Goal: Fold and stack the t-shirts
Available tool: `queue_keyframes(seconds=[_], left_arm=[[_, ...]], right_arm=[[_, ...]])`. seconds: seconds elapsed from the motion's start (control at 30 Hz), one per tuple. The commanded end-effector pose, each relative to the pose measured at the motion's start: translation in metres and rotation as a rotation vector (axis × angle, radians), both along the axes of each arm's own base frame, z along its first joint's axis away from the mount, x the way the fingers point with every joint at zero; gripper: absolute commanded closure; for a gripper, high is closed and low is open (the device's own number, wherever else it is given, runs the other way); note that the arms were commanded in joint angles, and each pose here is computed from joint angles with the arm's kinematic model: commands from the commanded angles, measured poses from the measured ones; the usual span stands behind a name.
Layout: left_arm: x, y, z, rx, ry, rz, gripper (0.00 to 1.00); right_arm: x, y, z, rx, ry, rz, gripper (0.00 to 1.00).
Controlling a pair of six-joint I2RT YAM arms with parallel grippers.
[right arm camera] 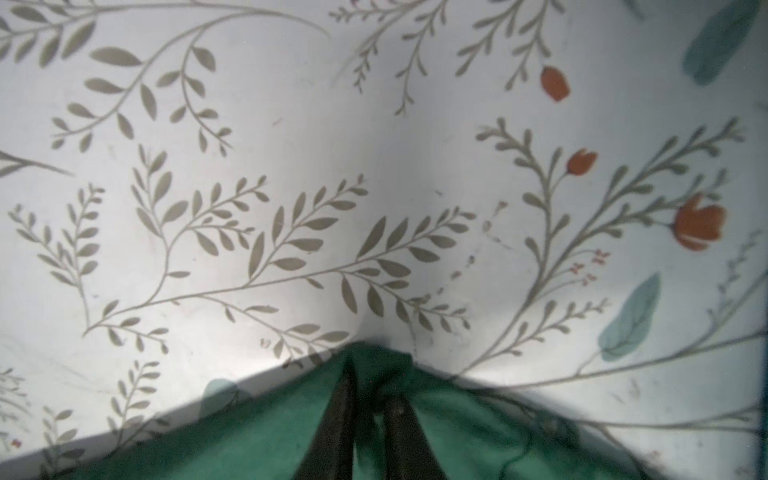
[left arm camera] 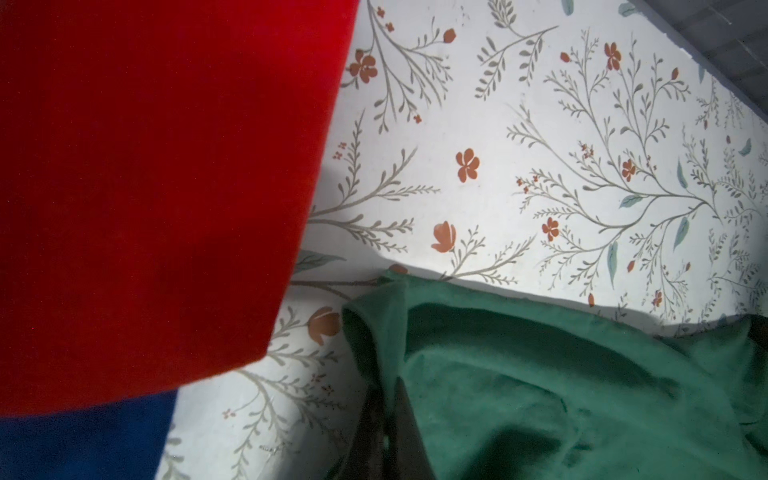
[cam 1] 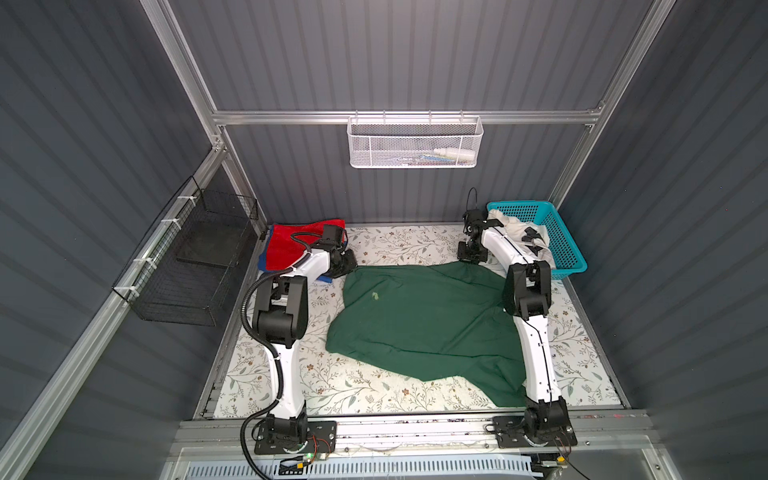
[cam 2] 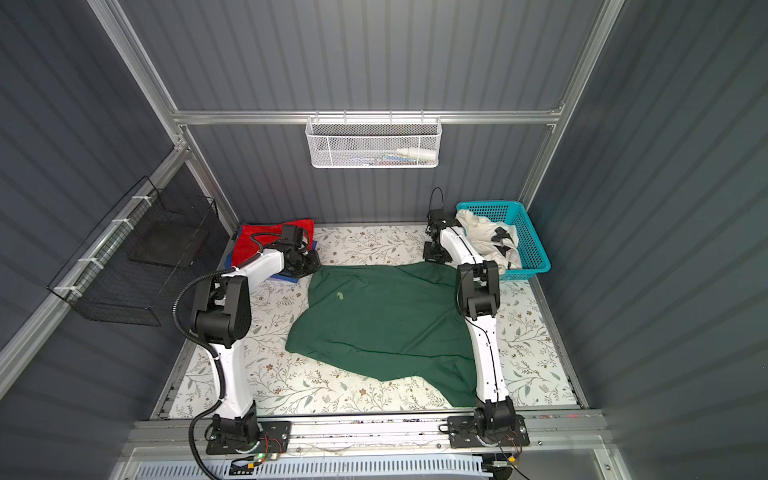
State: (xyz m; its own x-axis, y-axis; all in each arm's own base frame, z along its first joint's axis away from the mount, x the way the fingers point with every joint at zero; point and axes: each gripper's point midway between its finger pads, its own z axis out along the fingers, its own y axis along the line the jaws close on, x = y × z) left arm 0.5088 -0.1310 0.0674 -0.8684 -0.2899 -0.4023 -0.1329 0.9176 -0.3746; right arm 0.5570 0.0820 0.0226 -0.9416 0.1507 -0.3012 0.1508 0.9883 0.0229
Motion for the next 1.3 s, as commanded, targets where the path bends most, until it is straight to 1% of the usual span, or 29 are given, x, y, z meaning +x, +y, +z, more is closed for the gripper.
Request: queue_keyframes(seconds=[0.0,0.23,0.37,0.47,0.67,0.83,1.03,1.13,1.27], left_arm=[[0.003,-0.001,0.008,0.0,0.001,-0.026,1.0],[0.011,-0.004,0.015,-0.005,-0.01,-0.031,1.0],[0.016,-0.004,0.018,0.003,-0.011,-0.036,1.0],[0.019,-0.003,0.019,0.008,-0.014,-0.037,1.0],[0.026,-0.003,0.022,0.026,-0.013,-0.043,1.0],[0.03,-0.001,0.036,0.039,-0.04,-0.045,1.0],[0.027,0.007,0.045,0.077,-0.056,-0.035,1.0],[0.027,0.007,0.044,0.076,-0.055,-0.034,1.0],[0.032,0.0,0.046,0.041,-0.061,-0.048,1.0]], right_arm=[[0.004,-0.002,-0.003,-0.015,-0.002,0.014,1.0],[0.024,-0.02,0.04,-0.104,-0.124,0.015,1.0],[0.035,-0.032,0.069,-0.109,-0.203,-0.006,1.0],[0.041,-0.035,0.085,-0.073,-0.249,-0.008,1.0],[0.048,-0.041,0.109,-0.104,-0.318,-0.003,1.0],[0.05,-0.047,0.126,-0.127,-0.355,-0.007,1.0],[0.045,-0.065,0.143,-0.17,-0.388,-0.039,1.0],[0.044,-0.07,0.146,-0.153,-0.395,-0.057,1.0],[0.044,-0.064,0.143,-0.112,-0.39,-0.042,1.0]])
